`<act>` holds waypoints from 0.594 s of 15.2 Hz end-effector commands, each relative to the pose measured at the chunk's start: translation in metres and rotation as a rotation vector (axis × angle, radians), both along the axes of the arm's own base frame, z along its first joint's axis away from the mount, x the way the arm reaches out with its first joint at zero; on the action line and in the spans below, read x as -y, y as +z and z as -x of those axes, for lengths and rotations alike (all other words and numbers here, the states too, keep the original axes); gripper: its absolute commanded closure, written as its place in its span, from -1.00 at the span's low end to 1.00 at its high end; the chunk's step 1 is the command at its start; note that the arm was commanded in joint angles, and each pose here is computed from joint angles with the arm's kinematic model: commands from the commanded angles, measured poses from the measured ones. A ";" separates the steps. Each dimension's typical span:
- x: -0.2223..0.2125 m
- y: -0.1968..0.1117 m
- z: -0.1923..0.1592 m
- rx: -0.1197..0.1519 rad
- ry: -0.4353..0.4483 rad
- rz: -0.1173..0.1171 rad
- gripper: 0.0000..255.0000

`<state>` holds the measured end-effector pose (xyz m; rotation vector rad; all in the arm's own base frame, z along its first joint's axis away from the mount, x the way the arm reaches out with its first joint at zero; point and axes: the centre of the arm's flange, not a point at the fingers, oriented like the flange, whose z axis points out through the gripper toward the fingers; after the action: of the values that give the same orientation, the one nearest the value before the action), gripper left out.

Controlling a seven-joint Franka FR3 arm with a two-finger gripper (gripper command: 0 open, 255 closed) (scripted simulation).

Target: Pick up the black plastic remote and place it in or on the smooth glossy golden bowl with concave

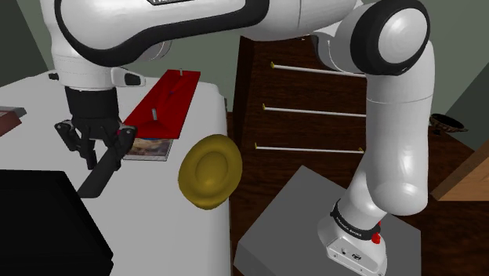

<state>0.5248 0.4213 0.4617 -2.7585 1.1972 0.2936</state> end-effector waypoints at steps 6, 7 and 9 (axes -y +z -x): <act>0.034 0.018 0.019 0.000 0.000 0.000 1.00; 0.046 0.017 0.026 0.000 0.000 0.000 1.00; 0.069 0.015 0.039 0.000 0.000 0.000 1.00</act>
<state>0.4943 0.3648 0.4782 -2.7601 1.1971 0.2949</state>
